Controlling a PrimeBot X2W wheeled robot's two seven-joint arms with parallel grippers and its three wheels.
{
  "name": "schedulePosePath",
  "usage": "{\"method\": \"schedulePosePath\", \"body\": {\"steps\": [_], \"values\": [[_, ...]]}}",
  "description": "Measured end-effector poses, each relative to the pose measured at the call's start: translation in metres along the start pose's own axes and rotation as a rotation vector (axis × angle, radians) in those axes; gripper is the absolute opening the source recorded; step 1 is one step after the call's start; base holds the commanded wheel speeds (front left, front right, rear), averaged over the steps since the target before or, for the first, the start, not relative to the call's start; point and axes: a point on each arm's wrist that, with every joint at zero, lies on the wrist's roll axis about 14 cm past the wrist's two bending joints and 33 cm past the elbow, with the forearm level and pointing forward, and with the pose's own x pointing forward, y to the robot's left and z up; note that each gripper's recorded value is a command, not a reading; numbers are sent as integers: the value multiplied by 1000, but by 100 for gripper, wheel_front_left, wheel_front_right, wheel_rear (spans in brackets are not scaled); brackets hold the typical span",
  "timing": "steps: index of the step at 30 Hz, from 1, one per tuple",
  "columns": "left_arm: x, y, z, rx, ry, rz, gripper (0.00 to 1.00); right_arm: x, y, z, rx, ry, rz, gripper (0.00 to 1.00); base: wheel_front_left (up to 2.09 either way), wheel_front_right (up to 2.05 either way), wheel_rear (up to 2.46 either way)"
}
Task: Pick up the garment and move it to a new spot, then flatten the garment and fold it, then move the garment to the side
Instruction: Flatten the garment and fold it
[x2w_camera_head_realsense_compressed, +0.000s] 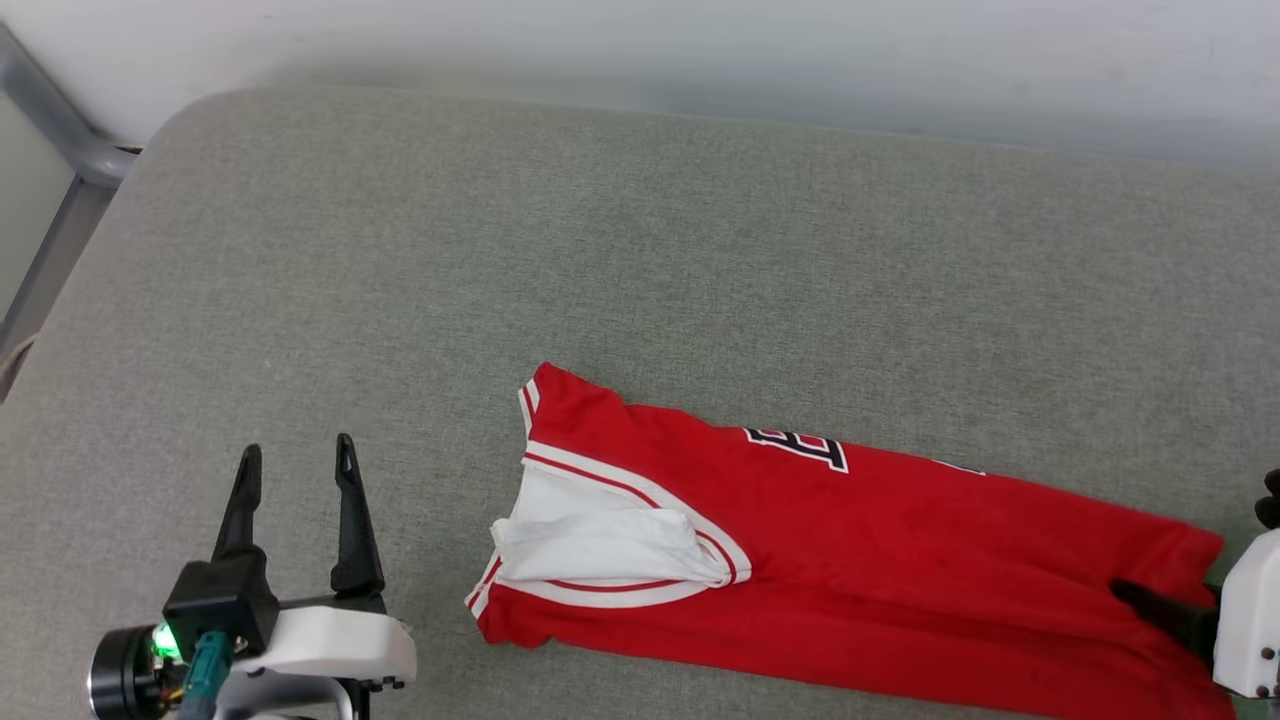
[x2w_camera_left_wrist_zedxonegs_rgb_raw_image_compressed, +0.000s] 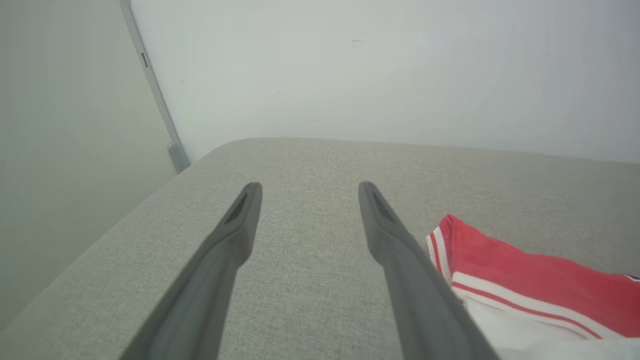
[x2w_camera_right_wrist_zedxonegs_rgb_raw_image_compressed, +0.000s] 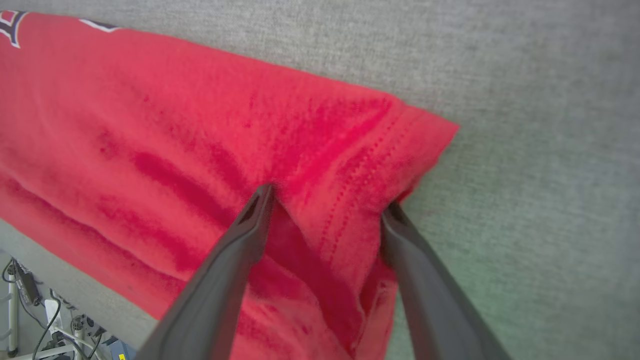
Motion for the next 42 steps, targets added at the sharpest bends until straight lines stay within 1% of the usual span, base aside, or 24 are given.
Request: {"method": "schedulePosePath", "body": {"steps": [2,8,9,10,11,15,21,28,32,34,38,42], "values": [[-4,0,-3,-8,6,13,100,4,4,-3,-3,12,10,100,0,0,0],[-13,-1,-16,10,32,17,100,10,11,-6,-14,24,31,100,0,0,0],[-13,-2,-16,13,30,14,100,10,12,-6,-18,25,32,58,0,0,0],[-12,-3,-16,15,27,10,100,9,12,-6,-19,23,33,3,0,0,0],[-12,-3,-16,15,24,12,100,9,12,-6,-21,20,33,0,0,0,0],[-11,-8,-16,29,17,-6,100,8,16,-5,-22,-6,52,0,0,0,0],[-12,-15,-14,34,4,-40,100,-5,1,6,-13,-72,16,0,0,0,0],[-15,-16,-8,37,-15,-54,100,-35,-48,17,21,-130,-117,0,0,0,0],[-19,-17,-11,42,-7,-64,100,-54,-85,16,18,-135,-234,0,0,0,0],[-20,-18,-10,44,-10,-71,100,-60,-93,16,38,-145,-257,0,0,0,0],[-24,-20,-11,52,-8,-86,100,-64,-89,23,36,-177,-249,0,0,0,0],[-27,-23,-10,51,-13,-98,100,-65,-67,32,5,-218,-190,0,0,0,0]]}}
